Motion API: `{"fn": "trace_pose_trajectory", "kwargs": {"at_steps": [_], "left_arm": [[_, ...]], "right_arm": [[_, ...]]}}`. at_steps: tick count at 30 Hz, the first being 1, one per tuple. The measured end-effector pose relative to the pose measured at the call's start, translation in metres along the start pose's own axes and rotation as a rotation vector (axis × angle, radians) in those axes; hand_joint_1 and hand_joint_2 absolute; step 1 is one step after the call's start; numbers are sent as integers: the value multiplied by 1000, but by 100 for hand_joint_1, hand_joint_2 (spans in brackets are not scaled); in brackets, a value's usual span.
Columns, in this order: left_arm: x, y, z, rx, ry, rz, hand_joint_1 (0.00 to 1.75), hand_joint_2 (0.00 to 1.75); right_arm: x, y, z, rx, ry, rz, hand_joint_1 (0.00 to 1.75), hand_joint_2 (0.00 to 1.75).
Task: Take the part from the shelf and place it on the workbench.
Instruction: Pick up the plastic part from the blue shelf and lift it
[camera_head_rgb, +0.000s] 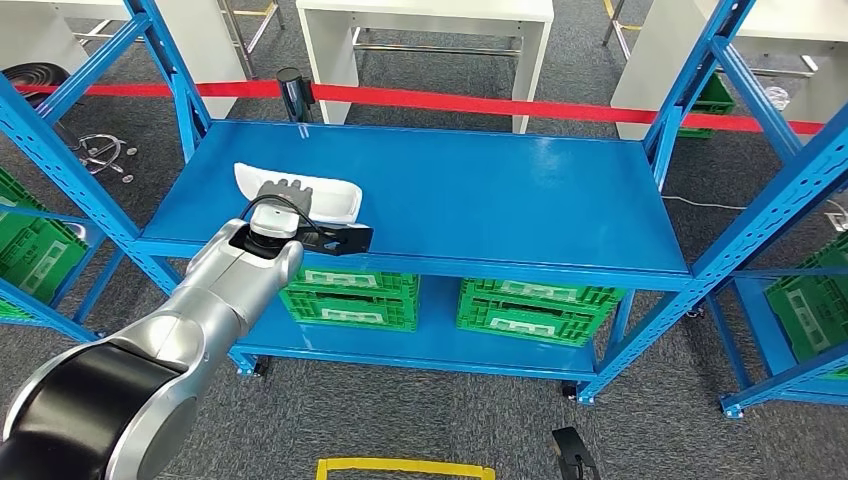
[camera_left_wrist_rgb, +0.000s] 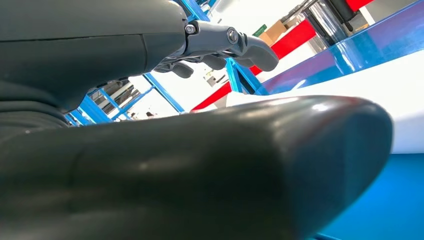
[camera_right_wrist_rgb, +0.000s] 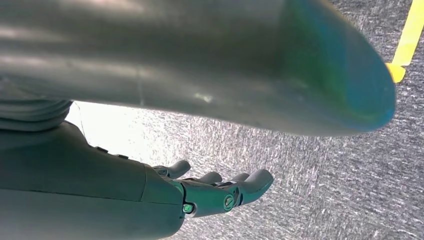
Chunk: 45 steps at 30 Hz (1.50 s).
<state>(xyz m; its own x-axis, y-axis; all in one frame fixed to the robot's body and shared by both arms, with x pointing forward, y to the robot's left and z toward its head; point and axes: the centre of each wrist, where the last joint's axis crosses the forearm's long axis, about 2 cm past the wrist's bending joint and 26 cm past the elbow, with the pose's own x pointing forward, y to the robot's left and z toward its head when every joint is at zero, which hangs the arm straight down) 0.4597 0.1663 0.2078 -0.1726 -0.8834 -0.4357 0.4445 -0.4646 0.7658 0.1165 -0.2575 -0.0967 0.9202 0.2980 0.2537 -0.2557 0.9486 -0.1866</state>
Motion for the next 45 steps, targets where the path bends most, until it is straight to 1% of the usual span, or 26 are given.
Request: {"fn": "trace_pose_trajectory", "kwargs": {"at_steps": [30,35,39,45], "left_arm": [[1,-1,0,4,-10,0,0,0],[3,-7,-1,-7,-19,-2,0,0],[2,-6,-1,-16,-16,-5,0,175],[4,-7,0,-26,-28,-8,0,175]], "right_arm": [[0,1,0,0,2,-7,0,0],[-1,1,0,0,4,-8,0,0],[-1,1,0,0,3,-7,0,0],[-1,2,0,2,4,-5,0,0]]}}
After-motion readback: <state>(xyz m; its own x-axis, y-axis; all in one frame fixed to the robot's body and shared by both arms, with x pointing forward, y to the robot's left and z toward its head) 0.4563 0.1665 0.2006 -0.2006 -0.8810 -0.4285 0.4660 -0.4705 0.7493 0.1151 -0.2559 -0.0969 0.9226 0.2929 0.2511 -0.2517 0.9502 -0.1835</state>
